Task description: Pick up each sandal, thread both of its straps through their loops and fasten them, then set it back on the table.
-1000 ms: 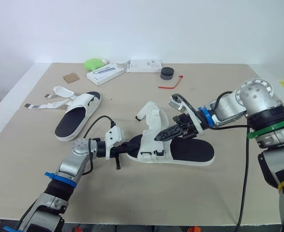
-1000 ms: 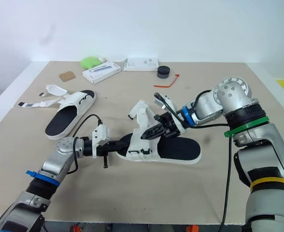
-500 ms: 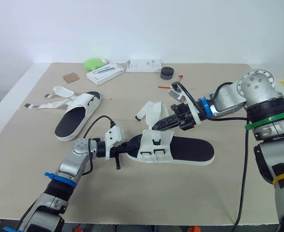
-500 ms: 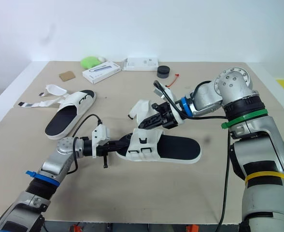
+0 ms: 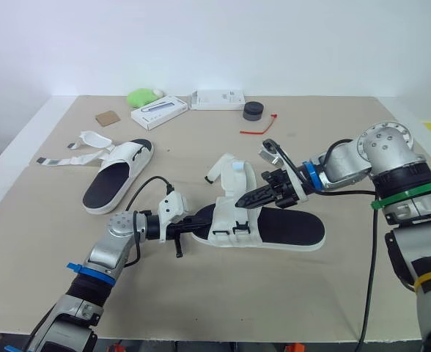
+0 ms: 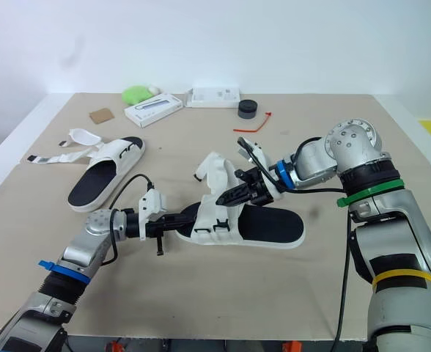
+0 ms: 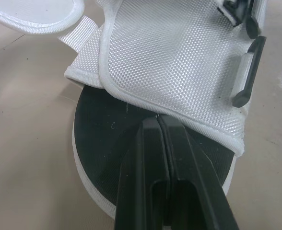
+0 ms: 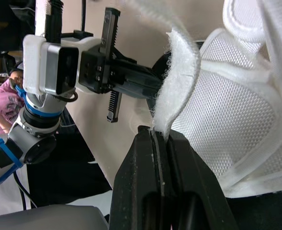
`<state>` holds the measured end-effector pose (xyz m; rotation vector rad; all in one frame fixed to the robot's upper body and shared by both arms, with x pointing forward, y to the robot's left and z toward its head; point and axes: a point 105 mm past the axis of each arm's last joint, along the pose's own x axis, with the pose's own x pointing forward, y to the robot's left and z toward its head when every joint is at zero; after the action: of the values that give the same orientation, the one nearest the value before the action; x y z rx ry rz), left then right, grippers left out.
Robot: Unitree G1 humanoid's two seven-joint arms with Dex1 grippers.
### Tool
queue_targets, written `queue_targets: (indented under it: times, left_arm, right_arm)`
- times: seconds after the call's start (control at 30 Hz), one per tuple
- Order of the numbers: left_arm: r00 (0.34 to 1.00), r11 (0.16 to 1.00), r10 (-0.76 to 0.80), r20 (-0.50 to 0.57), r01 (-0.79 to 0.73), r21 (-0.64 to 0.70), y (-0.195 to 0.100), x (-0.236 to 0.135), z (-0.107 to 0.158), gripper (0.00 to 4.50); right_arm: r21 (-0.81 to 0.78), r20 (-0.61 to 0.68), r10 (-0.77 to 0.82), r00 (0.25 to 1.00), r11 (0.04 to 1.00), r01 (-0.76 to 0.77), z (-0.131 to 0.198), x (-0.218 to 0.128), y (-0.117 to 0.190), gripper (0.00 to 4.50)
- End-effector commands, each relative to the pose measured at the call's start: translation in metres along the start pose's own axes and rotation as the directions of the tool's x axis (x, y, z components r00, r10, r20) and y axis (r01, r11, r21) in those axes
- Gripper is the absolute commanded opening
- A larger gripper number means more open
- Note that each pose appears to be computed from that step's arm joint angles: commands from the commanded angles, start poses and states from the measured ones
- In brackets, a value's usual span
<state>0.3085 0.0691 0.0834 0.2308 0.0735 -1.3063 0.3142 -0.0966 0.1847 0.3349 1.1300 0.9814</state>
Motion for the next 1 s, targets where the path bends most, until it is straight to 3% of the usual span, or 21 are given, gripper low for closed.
queue_targets:
  times: [0.03, 0.63, 0.9, 1.0]
  left_arm:
    - [0.974, 0.981, -0.042, -0.222, -0.002, -0.195, -0.024, -0.009, -0.071, 0.00]
    - [0.975, 0.975, -0.033, -0.219, -0.017, -0.222, -0.025, -0.006, -0.075, 0.00]
    - [0.976, 0.973, -0.019, -0.217, -0.031, -0.228, -0.023, -0.007, -0.075, 0.00]
    - [0.975, 0.973, -0.020, -0.220, -0.032, -0.229, -0.024, -0.008, -0.076, 0.00]
  right_arm:
    - [-0.040, 0.007, 0.048, 0.999, 0.998, -0.047, 0.002, -0.007, 0.014, 0.07]
    - [-0.091, -0.048, 0.139, 0.989, 0.986, -0.143, -0.003, -0.009, 0.045, 0.07]
    - [-0.055, -0.106, 0.124, 0.987, 0.990, -0.130, -0.020, 0.001, 0.037, 0.07]
    - [-0.042, -0.060, 0.077, 0.995, 0.996, -0.080, -0.008, 0.001, 0.030, 0.07]
